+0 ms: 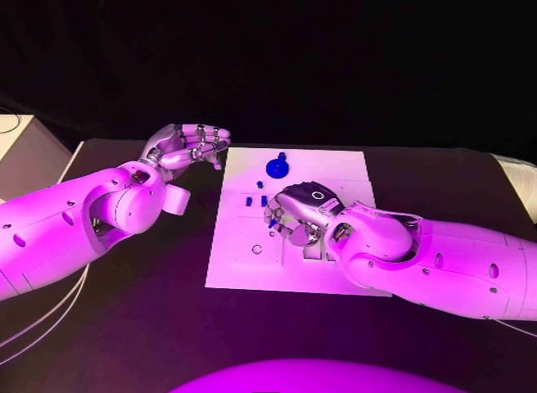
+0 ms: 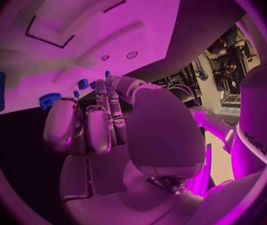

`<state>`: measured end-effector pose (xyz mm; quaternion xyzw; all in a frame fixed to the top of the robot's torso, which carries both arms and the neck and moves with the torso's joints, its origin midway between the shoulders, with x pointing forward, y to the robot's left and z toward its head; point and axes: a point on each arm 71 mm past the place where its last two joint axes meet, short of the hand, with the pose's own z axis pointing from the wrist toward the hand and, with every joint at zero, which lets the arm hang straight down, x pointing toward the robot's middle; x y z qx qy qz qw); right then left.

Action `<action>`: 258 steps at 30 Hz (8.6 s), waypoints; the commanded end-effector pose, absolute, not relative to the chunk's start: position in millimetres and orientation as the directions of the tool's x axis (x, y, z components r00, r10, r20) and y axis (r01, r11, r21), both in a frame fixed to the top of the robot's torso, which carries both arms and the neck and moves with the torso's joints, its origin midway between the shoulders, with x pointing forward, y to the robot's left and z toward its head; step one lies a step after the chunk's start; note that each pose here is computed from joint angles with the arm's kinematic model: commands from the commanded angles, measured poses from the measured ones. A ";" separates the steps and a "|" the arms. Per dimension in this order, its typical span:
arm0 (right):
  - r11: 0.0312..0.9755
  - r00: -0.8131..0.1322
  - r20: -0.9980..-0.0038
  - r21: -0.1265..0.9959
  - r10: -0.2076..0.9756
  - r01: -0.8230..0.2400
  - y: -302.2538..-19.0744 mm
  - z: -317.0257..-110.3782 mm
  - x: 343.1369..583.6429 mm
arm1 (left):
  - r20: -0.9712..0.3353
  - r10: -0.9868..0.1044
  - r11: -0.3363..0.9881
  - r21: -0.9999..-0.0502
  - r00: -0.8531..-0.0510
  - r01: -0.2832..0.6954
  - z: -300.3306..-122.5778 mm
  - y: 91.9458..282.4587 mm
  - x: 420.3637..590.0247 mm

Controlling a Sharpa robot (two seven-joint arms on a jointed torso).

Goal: Assemble the parts on the task board

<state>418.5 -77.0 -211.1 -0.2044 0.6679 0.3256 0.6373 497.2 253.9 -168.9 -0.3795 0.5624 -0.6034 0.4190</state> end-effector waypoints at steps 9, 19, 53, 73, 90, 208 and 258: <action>0.702 -0.120 -0.990 0.134 0.070 -0.700 -74.1 -220.2 418.0 | -0.005 -0.931 -0.027 -0.996 -0.364 0.081 -167.9 252.4 496.3; 0.706 -0.119 -0.991 0.131 0.067 -0.696 -73.5 -222.6 419.2 | -0.004 -0.930 -0.027 -0.996 -0.366 0.080 -167.7 252.4 495.8; 0.706 -0.124 -0.991 0.122 0.049 -0.698 -72.4 -224.9 419.4 | -0.006 -0.931 -0.024 -0.997 -0.364 0.077 -167.7 254.3 495.6; 0.710 -0.142 -0.990 0.118 0.025 -0.694 -69.0 -230.2 419.9 | -0.006 -0.931 -0.023 -0.997 -0.365 0.077 -167.4 254.5 495.2; 0.709 -0.165 -0.986 0.121 0.007 -0.694 -68.3 -239.7 419.0 | -0.007 -0.932 -0.022 -0.997 -0.364 0.077 -167.1 255.2 494.9; 0.847 -0.155 -0.983 0.168 0.102 -0.504 -181.1 -187.1 468.3 | -0.007 -0.936 -0.023 -0.997 -0.351 0.079 -171.7 259.9 495.5; 0.611 -0.217 -0.972 0.225 0.089 -0.759 -50.7 -214.2 395.2 | 0.015 -0.929 -0.040 -0.997 -0.369 0.060 -174.6 251.9 497.7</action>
